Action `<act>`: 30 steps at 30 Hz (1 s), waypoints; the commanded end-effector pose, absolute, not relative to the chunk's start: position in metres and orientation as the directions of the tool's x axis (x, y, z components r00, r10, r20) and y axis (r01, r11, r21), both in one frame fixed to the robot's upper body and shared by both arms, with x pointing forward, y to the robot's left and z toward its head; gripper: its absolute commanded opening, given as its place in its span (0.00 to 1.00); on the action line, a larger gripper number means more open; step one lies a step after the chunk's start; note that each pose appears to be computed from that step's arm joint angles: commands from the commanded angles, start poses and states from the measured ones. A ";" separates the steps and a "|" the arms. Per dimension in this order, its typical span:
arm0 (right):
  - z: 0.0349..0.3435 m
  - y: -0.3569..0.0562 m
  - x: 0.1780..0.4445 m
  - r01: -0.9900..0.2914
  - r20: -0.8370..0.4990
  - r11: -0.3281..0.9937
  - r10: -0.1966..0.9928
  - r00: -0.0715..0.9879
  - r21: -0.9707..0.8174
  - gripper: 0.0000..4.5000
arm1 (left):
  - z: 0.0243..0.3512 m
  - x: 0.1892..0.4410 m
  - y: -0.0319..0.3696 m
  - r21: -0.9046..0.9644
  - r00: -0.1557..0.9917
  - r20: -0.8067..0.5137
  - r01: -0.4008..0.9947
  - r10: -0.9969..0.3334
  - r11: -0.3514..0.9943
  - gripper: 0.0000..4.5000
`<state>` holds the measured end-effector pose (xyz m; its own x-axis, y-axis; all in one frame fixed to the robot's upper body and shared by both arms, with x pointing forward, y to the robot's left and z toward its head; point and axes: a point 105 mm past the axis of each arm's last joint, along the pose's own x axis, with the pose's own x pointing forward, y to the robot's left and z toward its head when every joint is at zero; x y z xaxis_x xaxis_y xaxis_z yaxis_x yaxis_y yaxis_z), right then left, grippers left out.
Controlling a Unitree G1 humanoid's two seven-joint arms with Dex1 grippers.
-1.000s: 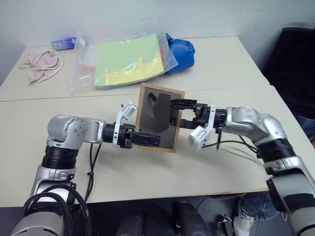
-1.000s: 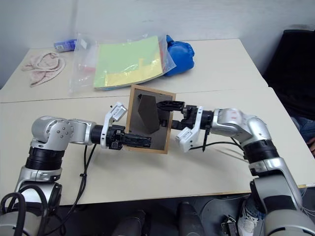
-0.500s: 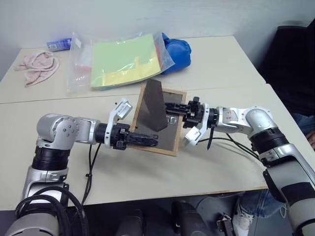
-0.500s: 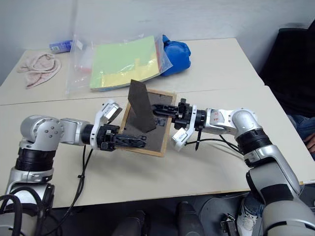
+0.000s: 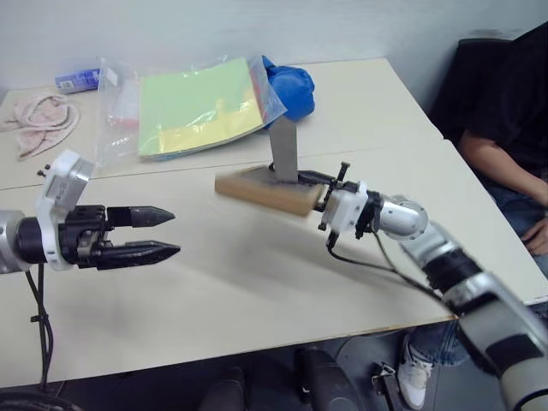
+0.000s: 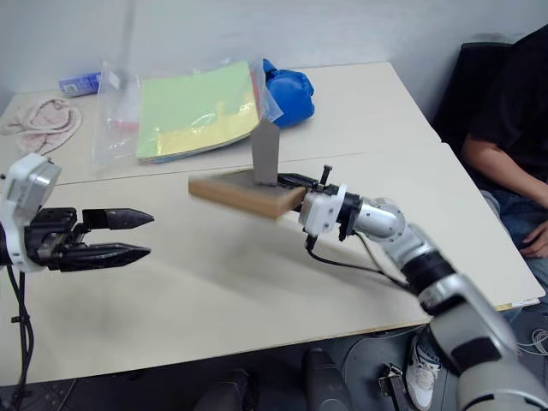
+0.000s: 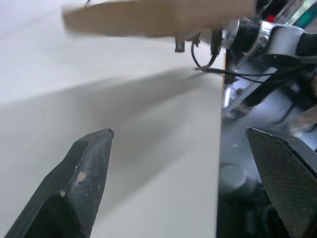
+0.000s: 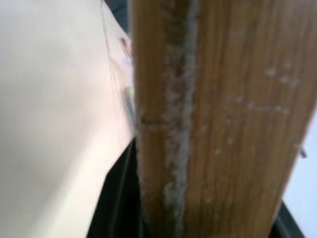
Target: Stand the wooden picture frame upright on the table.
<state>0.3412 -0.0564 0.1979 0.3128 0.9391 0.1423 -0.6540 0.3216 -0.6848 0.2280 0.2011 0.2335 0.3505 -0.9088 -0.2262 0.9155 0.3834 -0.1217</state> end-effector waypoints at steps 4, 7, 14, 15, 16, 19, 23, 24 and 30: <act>0.190 -0.036 0.316 -0.984 0.132 0.152 0.982 0.138 -0.096 0.23 | 0.226 0.229 0.182 0.069 0.428 -0.196 0.903 -0.882 0.423 1.00; 0.171 -0.030 0.326 -0.982 0.138 0.185 0.973 0.187 0.024 0.23 | 0.226 0.231 0.180 0.078 0.441 -0.177 0.898 -0.880 0.434 1.00; 0.128 -0.026 0.325 -0.979 0.053 0.180 0.981 0.186 0.098 0.23 | 0.226 0.232 0.187 0.072 0.469 -0.180 0.883 -0.865 0.464 1.00; 0.122 -0.027 0.325 -0.977 0.039 0.181 0.982 0.187 0.111 0.23 | 0.226 0.234 0.188 0.076 0.481 -0.180 0.877 -0.858 0.475 1.00; 0.119 -0.028 0.325 -0.977 0.028 0.183 0.982 0.187 0.108 0.23 | 0.226 0.235 0.190 0.078 0.489 -0.180 0.872 -0.854 0.483 1.00; 0.117 -0.034 0.324 -0.973 0.008 0.179 0.983 0.182 0.144 0.41 | 0.223 0.238 0.194 0.073 0.501 -0.192 0.865 -0.844 0.497 1.00; 0.126 -0.049 0.320 -0.974 -0.022 0.180 0.984 0.178 0.139 0.71 | 0.221 0.240 0.198 0.078 0.512 -0.194 0.858 -0.837 0.507 1.00; 0.129 -0.056 0.318 -0.973 -0.042 0.183 0.983 0.179 0.140 0.78 | 0.221 0.240 0.199 0.081 0.513 -0.196 0.858 -0.835 0.508 1.00; 0.182 -0.131 0.287 -0.987 -0.163 0.139 0.979 0.126 0.076 0.99 | 0.225 0.238 0.202 0.093 0.502 -0.220 0.864 -0.836 0.494 1.00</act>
